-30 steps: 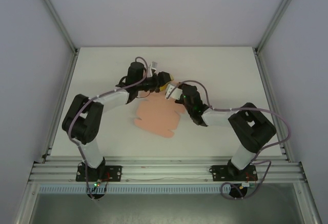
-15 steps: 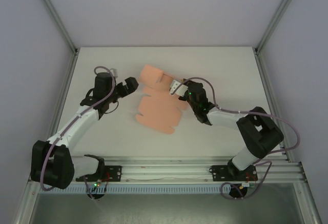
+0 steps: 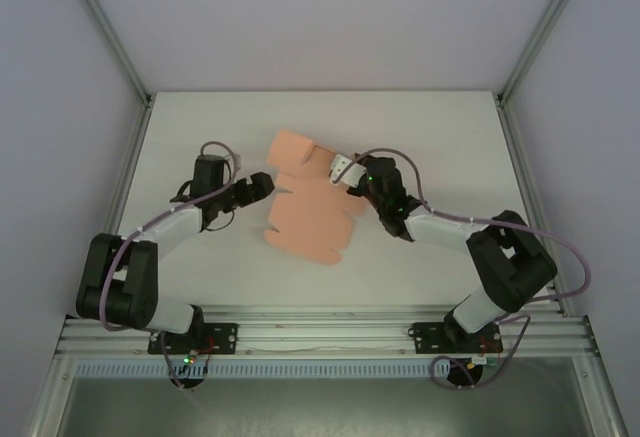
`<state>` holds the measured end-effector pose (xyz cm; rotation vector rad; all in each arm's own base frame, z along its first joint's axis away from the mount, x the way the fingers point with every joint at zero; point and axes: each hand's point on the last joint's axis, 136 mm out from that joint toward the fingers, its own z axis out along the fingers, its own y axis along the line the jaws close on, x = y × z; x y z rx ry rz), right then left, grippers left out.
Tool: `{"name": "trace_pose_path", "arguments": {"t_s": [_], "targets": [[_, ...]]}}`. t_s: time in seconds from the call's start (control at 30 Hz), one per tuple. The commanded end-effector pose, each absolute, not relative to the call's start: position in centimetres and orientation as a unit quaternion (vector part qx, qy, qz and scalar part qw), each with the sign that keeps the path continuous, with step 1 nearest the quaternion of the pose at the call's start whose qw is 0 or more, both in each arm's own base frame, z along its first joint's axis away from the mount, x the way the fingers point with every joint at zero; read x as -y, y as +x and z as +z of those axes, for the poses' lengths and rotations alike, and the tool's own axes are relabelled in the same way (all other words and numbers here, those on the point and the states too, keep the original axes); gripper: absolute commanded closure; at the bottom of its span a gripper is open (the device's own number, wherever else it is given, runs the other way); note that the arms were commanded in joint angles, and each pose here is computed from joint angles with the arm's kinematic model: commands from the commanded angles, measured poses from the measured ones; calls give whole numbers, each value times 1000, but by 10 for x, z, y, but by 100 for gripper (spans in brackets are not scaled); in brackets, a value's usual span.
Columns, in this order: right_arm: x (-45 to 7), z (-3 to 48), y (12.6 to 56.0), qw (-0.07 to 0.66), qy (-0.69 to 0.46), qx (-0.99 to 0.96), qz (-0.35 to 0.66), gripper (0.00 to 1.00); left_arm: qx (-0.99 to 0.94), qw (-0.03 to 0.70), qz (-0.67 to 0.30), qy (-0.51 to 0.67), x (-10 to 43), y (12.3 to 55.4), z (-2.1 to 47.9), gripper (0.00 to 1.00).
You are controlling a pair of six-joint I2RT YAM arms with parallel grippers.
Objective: Assemble paper box
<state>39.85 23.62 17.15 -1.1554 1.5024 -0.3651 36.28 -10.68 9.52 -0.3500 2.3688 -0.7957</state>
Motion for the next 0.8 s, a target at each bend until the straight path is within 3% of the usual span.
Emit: {"name": "trace_pose_path", "arguments": {"t_s": [0.0,0.27,0.5,0.63,0.77], "targets": [[-242,195,398,594,-476,-635,-132,100,-864,334,-369,-78,130,370,120,9],[-242,187,396,582,-482,-643,-127,100,-824,365,-433,-19,156,371,146,12],[-251,199,394,600,-476,-634,-108,100,-813,349,-464,45,191,360,145,17],[-254,206,393,610,-469,-631,-95,100,-794,338,-502,58,206,361,146,27],[-257,212,392,619,-463,-628,-84,100,-786,323,-524,52,216,364,143,45]]}}
